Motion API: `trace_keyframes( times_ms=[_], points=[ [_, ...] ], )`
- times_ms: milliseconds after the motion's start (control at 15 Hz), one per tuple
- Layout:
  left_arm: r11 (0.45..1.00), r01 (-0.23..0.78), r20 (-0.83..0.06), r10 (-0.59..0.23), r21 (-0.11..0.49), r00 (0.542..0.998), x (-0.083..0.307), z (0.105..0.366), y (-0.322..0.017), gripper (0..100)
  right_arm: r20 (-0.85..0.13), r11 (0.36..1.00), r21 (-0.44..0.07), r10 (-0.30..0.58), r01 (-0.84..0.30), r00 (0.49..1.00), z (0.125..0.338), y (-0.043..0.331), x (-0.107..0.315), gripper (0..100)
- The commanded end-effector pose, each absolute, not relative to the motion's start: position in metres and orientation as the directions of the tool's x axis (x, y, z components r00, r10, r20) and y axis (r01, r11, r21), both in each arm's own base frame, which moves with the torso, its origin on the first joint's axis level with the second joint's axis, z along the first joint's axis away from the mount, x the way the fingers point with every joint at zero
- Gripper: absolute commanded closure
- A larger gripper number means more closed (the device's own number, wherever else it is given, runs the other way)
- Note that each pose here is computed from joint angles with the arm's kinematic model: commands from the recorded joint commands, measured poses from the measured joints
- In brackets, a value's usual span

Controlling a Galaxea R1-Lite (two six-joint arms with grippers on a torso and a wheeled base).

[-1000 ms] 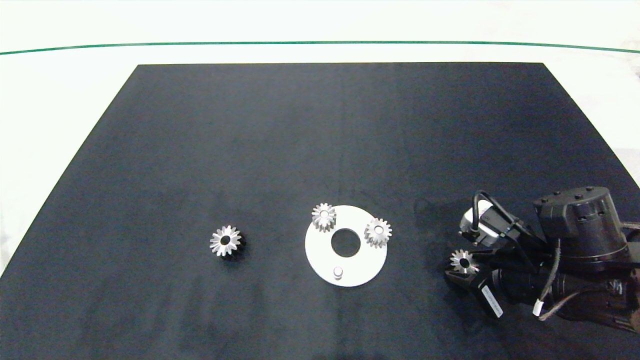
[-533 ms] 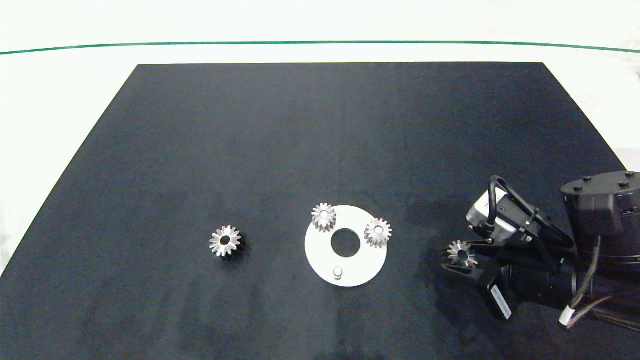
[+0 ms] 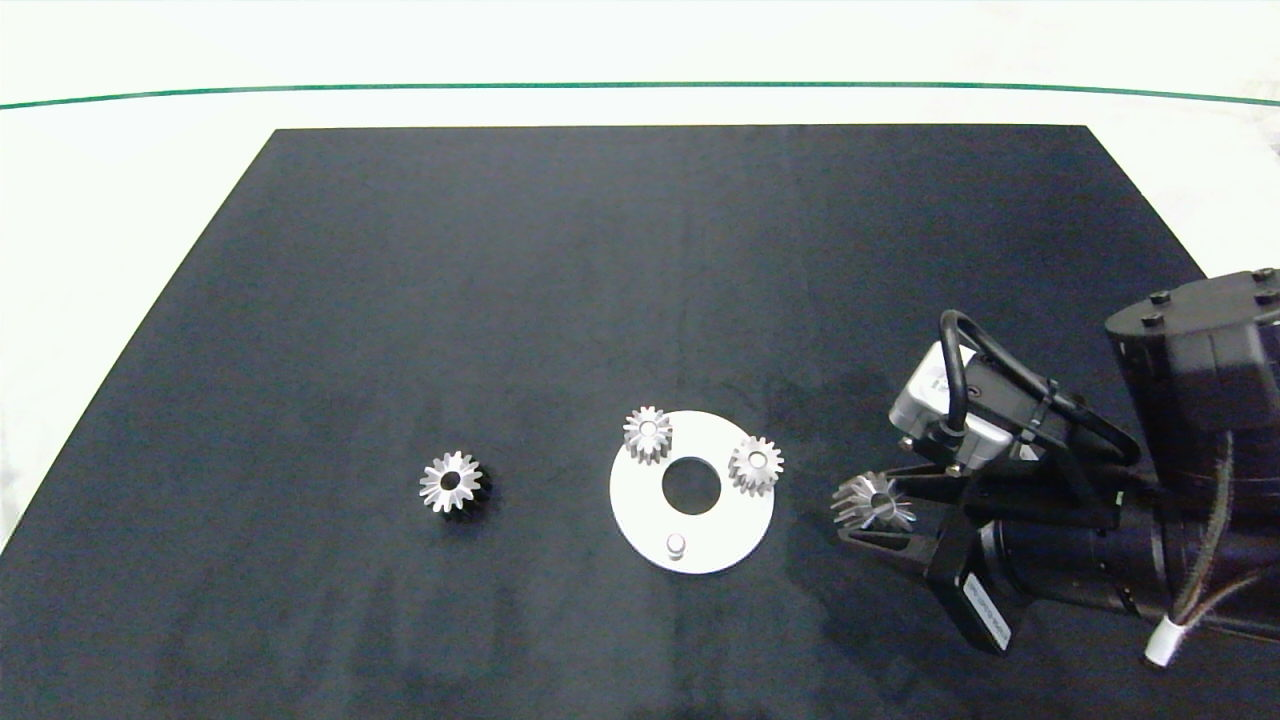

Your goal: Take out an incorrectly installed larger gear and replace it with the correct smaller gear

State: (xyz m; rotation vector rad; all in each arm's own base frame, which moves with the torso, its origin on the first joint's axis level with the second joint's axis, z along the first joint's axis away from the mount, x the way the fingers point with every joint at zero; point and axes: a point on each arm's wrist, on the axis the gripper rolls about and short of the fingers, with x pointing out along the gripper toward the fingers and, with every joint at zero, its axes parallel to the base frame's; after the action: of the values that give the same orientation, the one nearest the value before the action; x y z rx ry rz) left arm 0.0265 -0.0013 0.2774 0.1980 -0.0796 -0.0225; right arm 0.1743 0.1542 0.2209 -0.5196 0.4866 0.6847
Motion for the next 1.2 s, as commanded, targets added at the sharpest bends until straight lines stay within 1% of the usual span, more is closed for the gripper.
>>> trace_keyframes(
  times_ms=[67,533,867,1000,1200],
  points=[
    [0.981,0.01,0.091,-0.028,0.196,0.995,0.023,0.278,-0.001,0,-0.584,0.632,-0.288,0.479,-0.719,0.655,0.223,0.17,0.178,75],
    [0.981,0.007,0.112,-0.03,0.193,0.993,0.017,0.279,0.0,0,-0.642,0.556,-0.294,0.488,-0.777,0.592,0.204,0.216,0.19,75],
    [0.981,0.004,0.123,-0.028,0.191,0.992,0.014,0.279,0.001,0,-0.66,0.523,-0.302,0.489,-0.797,0.571,0.197,0.241,0.193,75],
    [0.981,0.004,0.121,-0.028,0.192,0.992,0.014,0.278,0.001,0,-0.658,0.526,-0.31,0.482,-0.792,0.578,0.196,0.247,0.196,75],
    [0.982,0.005,0.124,-0.029,0.191,0.992,0.013,0.278,0.001,0,-0.666,0.526,-0.31,0.474,-0.792,0.576,0.191,0.253,0.201,75]
  ],
)
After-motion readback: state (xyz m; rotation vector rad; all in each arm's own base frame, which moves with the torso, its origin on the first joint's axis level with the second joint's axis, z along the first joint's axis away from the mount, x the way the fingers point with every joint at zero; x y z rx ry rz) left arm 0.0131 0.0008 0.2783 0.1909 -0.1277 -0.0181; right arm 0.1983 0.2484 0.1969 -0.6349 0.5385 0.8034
